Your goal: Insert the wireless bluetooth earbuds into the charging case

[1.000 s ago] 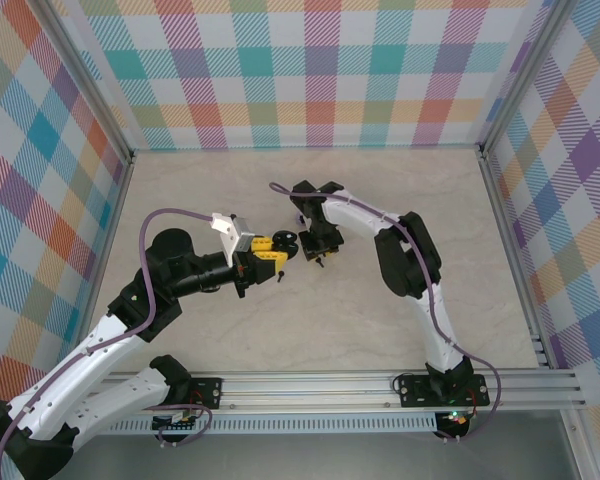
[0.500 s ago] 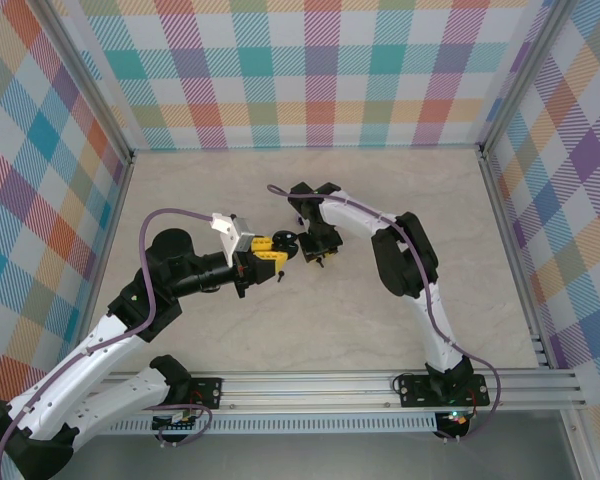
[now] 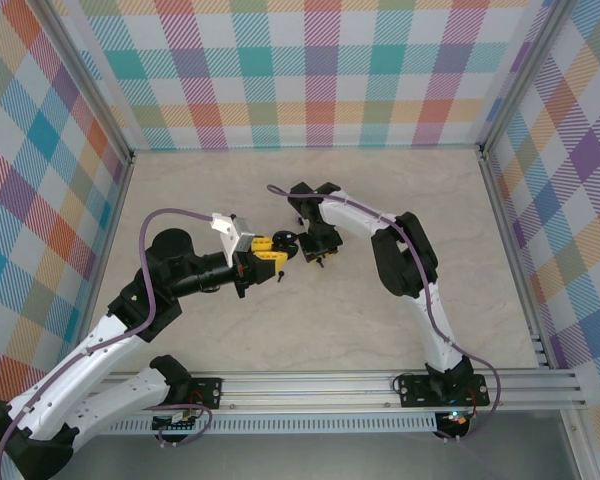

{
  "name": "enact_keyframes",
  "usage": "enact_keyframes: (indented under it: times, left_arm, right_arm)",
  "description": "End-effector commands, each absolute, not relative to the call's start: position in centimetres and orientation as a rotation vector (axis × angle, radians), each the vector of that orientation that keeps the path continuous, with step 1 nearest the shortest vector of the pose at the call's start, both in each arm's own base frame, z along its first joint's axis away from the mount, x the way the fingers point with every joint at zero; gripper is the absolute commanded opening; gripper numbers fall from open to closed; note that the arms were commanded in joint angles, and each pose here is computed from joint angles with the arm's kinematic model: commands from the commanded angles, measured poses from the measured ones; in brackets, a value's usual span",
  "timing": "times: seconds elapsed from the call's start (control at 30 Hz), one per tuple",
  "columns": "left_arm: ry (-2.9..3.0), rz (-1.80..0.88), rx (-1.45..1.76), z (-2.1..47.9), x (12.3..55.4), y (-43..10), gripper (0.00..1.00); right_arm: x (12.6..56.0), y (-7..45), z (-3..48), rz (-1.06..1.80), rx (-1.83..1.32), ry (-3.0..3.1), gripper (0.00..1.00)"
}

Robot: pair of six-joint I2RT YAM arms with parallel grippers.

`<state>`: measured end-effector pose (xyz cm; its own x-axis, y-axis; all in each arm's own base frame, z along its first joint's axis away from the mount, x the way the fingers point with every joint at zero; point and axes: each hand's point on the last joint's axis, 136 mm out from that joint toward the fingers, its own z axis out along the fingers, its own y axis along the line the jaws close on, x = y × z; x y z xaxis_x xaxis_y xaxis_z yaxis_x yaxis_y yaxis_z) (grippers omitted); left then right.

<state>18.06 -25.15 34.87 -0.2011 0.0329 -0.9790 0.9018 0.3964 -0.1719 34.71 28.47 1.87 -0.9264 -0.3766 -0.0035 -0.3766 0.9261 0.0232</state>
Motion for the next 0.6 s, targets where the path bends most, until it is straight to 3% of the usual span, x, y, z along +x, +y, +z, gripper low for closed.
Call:
enact_keyframes:
  times: [0.0, 0.57]
  left_arm:
    - [1.544, -1.005, 0.873, 35.0, 17.6, -25.2, 0.07]
    - [1.544, -1.008, 0.877, 35.0, 17.6, -25.3, 0.07]
  right_arm:
    - [32.7, 28.0, 1.1, 0.005, 0.630, -2.984, 0.36]
    - [33.5, 28.3, 0.5, 0.026, 0.572, -3.028, 0.36]
